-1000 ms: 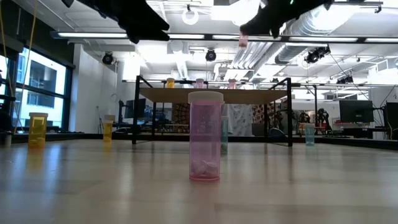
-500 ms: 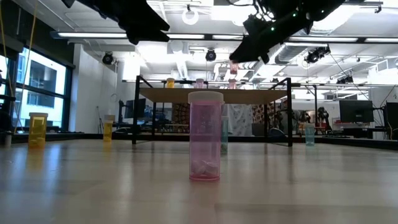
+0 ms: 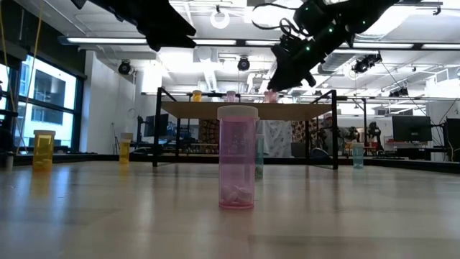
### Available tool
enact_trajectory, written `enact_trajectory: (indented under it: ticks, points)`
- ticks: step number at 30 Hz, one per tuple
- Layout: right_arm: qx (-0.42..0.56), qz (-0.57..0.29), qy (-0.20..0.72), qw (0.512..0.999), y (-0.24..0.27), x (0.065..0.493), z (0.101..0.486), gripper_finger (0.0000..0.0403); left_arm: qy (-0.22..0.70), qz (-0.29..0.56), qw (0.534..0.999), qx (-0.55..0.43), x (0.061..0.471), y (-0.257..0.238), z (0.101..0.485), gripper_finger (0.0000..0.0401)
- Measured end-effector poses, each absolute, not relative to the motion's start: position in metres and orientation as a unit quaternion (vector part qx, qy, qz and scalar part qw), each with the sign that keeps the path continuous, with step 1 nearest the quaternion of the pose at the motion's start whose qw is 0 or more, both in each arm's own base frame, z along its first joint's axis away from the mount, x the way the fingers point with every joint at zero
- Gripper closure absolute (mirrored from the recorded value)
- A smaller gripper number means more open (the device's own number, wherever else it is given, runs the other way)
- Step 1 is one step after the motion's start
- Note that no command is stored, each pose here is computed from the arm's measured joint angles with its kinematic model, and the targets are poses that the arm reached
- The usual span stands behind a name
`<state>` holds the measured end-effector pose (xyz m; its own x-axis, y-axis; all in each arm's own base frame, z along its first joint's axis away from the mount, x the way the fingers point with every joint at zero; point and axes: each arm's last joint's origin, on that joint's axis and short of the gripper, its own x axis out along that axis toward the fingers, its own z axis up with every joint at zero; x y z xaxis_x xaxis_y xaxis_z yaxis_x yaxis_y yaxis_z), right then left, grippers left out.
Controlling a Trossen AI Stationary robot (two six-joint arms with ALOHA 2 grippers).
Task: Pick and place medicine bottles onto shelf by color
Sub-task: Put the bottom red pill bottle on the shelf aligned with the other red pill bottle
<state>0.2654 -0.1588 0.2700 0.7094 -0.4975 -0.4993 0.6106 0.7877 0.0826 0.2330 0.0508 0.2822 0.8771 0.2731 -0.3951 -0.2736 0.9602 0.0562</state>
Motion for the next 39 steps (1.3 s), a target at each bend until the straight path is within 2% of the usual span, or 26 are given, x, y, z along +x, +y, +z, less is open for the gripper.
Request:
enact_trajectory:
  ticks: [11, 39]
  points:
    - [0.091, -0.331, 0.233, 0.91, -0.148, 0.271, 0.271, 0.0304, 0.204, 0.141, 0.969, -0.001, 0.233, 0.051, 0.282, 0.0156]
    - [0.114, -0.37, 0.221, 0.895, -0.152, 0.281, 0.26, 0.0304, 0.205, 0.142, 0.968, 0.004, 0.233, 0.051, 0.282, 0.0156]
